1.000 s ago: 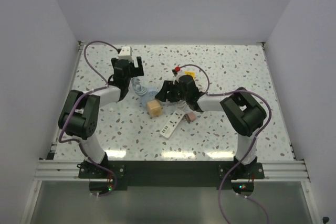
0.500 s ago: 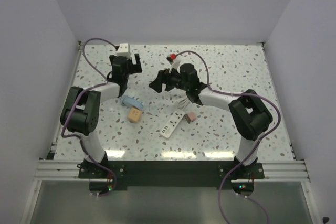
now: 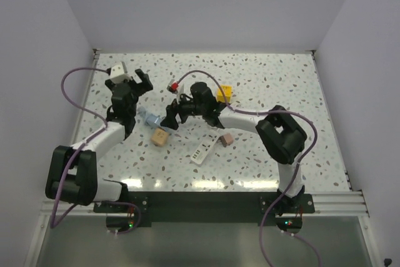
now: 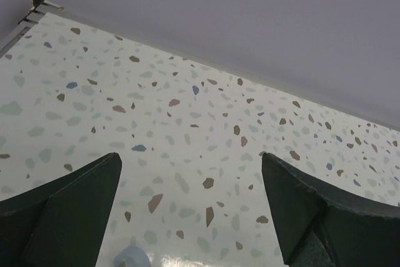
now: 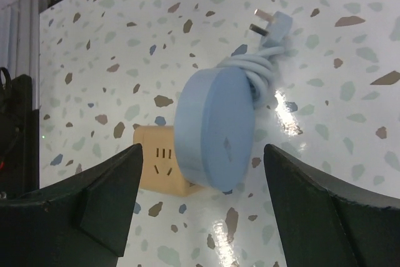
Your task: Insert the plug
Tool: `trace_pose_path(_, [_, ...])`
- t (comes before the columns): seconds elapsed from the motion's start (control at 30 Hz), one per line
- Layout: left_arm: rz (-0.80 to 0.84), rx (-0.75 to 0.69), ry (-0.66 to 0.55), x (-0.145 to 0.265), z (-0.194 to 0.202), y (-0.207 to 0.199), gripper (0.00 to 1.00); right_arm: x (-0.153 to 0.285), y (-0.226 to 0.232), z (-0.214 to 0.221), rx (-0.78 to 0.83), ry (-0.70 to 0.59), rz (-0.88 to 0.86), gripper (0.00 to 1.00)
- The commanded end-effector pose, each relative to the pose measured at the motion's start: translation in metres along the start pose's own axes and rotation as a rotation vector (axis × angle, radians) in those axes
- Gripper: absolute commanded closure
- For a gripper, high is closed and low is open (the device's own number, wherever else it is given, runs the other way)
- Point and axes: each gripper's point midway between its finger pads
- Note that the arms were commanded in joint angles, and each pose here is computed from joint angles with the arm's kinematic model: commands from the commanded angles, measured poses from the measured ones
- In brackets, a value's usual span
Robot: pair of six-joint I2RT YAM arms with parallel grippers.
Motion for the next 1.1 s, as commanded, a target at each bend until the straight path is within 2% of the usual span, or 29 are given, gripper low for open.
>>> trace_pose_path(0.0, [-0.037,0.08,-0.017,0.018,0.004,0.013,0.0,-0.007,0.007,-0.009,0.107,0.017,-0.032,0.19])
trace_pose_path(0.13, [-0.045,0.089,-0.009,0.036,0.014,0.022,0.0,-0.022,0.013,-0.006,0.123,0.05,-0.023,0.19])
trace_pose_path(0.4, [-0.039,0.099,-0.011,0.059,0.021,0.03,0.0,-0.051,-0.003,0.012,0.133,0.102,0.013,0.19])
trace_pose_path(0.5, [-0.045,0.1,-0.022,0.065,0.018,0.034,0.0,-0.058,-0.009,0.015,0.122,0.115,0.036,0.23])
trace_pose_path(0.57, [-0.04,0.101,-0.032,0.069,0.015,0.034,0.0,-0.061,-0.012,0.016,0.109,0.132,0.054,0.35])
trace_pose_path(0.63, [-0.037,0.094,-0.034,0.071,0.014,0.034,0.0,-0.06,-0.018,0.019,0.084,0.139,0.098,0.51])
trace_pose_path(0.67, [-0.037,0.09,-0.034,0.072,0.013,0.034,0.0,-0.059,-0.021,0.022,0.067,0.143,0.114,0.6])
trace_pose_path(0.7, [-0.037,0.085,-0.03,0.072,0.014,0.034,0.0,-0.058,-0.022,0.021,0.052,0.135,0.131,0.76])
trace_pose_path(0.8, [-0.024,0.072,-0.017,0.071,0.018,0.032,0.0,-0.049,-0.034,0.025,-0.005,0.112,0.212,0.99])
trace_pose_path(0.87, [0.001,0.062,-0.002,0.07,0.023,0.029,0.0,-0.038,-0.048,0.033,-0.063,0.096,0.288,1.0])
trace_pose_path(0.97, [0.059,0.053,0.013,0.071,0.025,0.018,0.0,-0.022,-0.073,0.043,-0.231,0.033,0.355,1.0])
trace_pose_path(1.0, [0.076,0.051,0.017,0.071,0.025,0.015,0.0,-0.02,-0.078,0.035,-0.3,-0.033,0.36,1.0])
trace_pose_path(1.07, [0.13,0.045,0.039,0.074,0.03,0.004,0.0,-0.002,-0.1,0.052,-0.379,-0.061,0.422,1.0])
Point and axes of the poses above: each gripper's point midway between its finger pads, its own x axis back along the fingers, its own y axis along the line the jaws close on, z = x × y, and after that the axes turned 2 degrees about -x, right-handed
